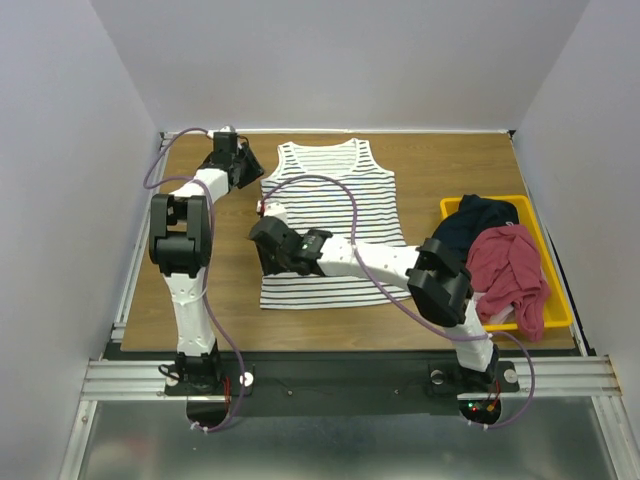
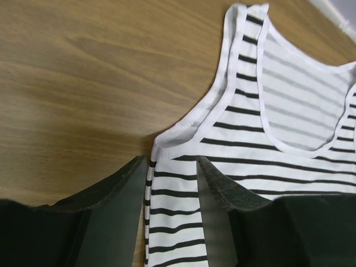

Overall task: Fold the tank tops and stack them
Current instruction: Fold the tank top

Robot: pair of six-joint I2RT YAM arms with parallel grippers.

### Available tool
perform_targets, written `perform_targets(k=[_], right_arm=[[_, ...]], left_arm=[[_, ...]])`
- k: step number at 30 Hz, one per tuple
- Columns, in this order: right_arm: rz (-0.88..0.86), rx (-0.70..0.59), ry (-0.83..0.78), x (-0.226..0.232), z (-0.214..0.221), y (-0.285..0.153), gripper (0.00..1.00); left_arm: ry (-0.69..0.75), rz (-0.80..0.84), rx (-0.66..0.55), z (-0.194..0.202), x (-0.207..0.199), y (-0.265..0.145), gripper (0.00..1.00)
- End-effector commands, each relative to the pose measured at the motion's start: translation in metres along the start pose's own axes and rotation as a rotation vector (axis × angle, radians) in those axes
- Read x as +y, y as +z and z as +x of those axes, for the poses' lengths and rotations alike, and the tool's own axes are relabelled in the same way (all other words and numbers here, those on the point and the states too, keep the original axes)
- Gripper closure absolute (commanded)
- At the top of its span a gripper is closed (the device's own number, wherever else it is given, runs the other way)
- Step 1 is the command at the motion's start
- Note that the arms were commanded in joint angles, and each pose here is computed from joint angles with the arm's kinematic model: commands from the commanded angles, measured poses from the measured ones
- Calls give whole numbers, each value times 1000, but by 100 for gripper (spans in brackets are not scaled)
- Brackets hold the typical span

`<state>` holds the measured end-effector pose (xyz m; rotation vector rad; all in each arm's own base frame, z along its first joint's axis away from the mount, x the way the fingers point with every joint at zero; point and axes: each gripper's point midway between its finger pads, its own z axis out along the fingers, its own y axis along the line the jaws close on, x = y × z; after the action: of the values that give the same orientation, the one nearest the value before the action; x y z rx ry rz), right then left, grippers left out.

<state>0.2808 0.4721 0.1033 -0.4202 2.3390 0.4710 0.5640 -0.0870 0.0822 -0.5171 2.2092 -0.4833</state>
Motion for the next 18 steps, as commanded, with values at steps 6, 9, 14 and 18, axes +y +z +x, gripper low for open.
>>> perform_targets(k=[6,9,14,18], right_arm=[[33,-15,-13,33,30,6,58],[56,-4,-46,41,48,9,58],[99,3,-71,41,63,10,58],[123,-6,-87,42,65,8,58]], left_arm=[[56,92,-25,-13,-24,-8,48],[59,88,-26,-13,-23,-8,48],[52,91,-22,-12,-24,-8,48],[48,91,-20,-12,-24,-8,49]])
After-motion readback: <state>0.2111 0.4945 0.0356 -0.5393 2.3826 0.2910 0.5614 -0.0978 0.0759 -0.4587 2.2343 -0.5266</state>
